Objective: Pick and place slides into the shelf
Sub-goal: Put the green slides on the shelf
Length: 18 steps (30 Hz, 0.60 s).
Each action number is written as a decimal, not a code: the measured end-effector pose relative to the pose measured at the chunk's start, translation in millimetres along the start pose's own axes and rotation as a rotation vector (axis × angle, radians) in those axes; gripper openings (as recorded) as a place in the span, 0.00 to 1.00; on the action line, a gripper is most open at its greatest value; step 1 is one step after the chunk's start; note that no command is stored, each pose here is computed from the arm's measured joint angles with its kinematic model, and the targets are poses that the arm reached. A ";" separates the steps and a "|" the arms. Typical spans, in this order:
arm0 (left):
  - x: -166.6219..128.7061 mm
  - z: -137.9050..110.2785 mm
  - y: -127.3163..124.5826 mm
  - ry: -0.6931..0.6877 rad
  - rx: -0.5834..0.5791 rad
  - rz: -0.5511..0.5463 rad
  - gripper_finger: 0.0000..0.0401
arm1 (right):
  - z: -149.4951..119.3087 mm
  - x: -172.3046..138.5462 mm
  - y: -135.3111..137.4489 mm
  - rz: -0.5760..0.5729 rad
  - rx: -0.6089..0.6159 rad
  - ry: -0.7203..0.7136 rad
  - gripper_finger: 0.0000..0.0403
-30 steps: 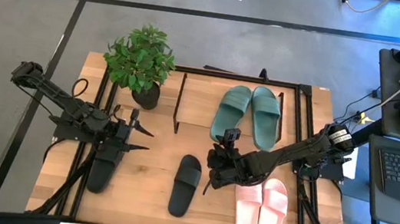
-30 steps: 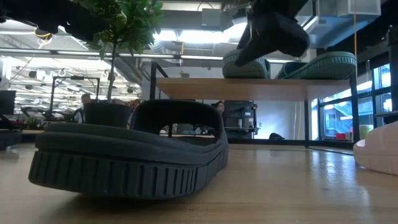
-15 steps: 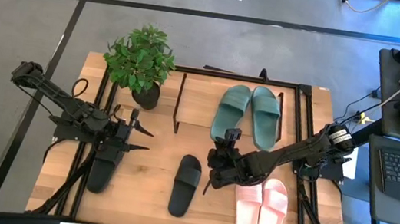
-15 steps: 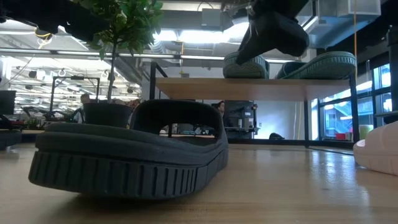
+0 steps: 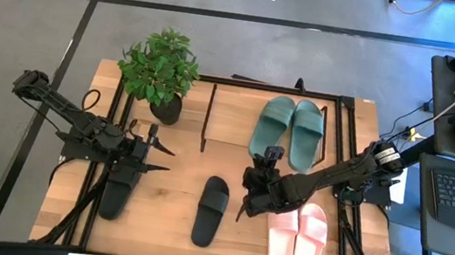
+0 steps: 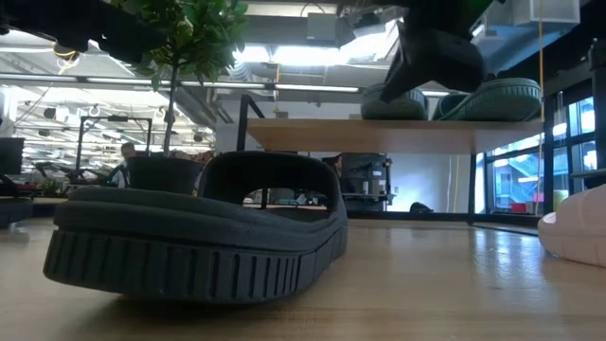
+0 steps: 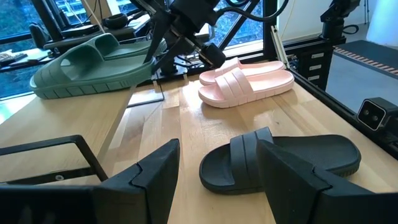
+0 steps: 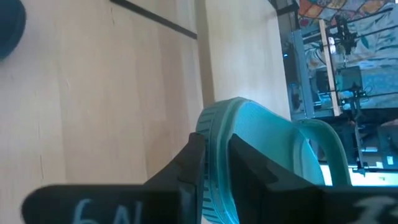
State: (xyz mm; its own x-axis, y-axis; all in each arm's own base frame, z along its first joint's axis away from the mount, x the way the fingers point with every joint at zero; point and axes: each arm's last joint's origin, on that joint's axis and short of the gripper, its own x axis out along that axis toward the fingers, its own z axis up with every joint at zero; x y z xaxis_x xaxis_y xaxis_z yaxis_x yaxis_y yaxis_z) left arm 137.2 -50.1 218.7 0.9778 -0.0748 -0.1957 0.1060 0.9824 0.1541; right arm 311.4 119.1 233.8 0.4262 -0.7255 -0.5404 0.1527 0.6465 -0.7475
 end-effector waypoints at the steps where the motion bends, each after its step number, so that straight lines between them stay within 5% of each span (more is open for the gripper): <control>1: 0.0 0.0 0.0 0.000 0.000 0.000 0.51 | -0.7 -1.4 0.7 0.001 -0.008 0.000 0.14; 18: 0.0 0.0 0.0 0.000 -0.002 0.000 0.51 | -19.1 -29.2 2.8 0.019 -0.037 0.025 0.14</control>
State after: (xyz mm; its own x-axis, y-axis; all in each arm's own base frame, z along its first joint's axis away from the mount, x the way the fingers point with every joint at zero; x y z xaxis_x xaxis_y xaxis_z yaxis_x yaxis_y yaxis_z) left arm 137.2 -50.1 218.7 0.9779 -0.0747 -0.1953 0.1055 0.9826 0.1526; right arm 282.4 137.5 240.1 0.4059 -0.7195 -0.5635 0.1116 0.6510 -0.7508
